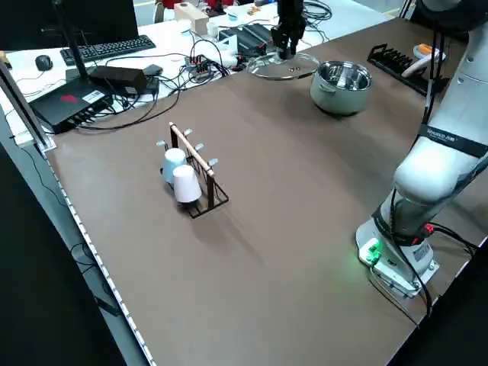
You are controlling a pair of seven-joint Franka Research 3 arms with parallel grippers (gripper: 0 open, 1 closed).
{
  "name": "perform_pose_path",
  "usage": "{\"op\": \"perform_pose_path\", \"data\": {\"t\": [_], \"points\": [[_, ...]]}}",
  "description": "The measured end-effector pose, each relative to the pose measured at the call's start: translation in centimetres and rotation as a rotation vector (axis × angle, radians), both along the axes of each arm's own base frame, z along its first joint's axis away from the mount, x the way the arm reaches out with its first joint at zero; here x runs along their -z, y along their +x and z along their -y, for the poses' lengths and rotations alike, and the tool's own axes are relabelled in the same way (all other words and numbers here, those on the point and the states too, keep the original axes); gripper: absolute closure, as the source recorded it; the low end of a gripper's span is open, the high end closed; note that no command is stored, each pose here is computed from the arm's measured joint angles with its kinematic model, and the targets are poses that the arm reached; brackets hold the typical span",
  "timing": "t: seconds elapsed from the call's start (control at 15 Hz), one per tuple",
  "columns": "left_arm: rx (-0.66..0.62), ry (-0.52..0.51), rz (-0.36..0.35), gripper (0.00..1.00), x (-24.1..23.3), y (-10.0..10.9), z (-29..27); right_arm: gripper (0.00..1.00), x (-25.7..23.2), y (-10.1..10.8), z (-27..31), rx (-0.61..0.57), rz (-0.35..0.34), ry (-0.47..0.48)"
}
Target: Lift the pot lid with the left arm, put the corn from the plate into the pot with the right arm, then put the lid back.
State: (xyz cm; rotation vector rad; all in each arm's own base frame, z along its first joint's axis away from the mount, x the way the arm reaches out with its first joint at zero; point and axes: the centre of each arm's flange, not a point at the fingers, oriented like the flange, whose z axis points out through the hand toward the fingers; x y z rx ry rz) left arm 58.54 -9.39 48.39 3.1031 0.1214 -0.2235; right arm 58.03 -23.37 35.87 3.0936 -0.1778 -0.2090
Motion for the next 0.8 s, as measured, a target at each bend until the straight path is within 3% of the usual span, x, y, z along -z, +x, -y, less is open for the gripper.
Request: {"op": "perform_pose_path", "data": {"t": [0.27, 0.8], "points": [[0.019, 0.000, -0.015, 0.53, 0.7, -0.5, 1.1, 0.00, 6.6, 0.6, 2.6, 0.002, 0.007, -0.018], [0.020, 0.001, -0.019, 0.53, 0.9, -0.5, 1.1, 0.06, 12.3, 1.0, 3.3, -0.007, 0.030, -0.019]]}}
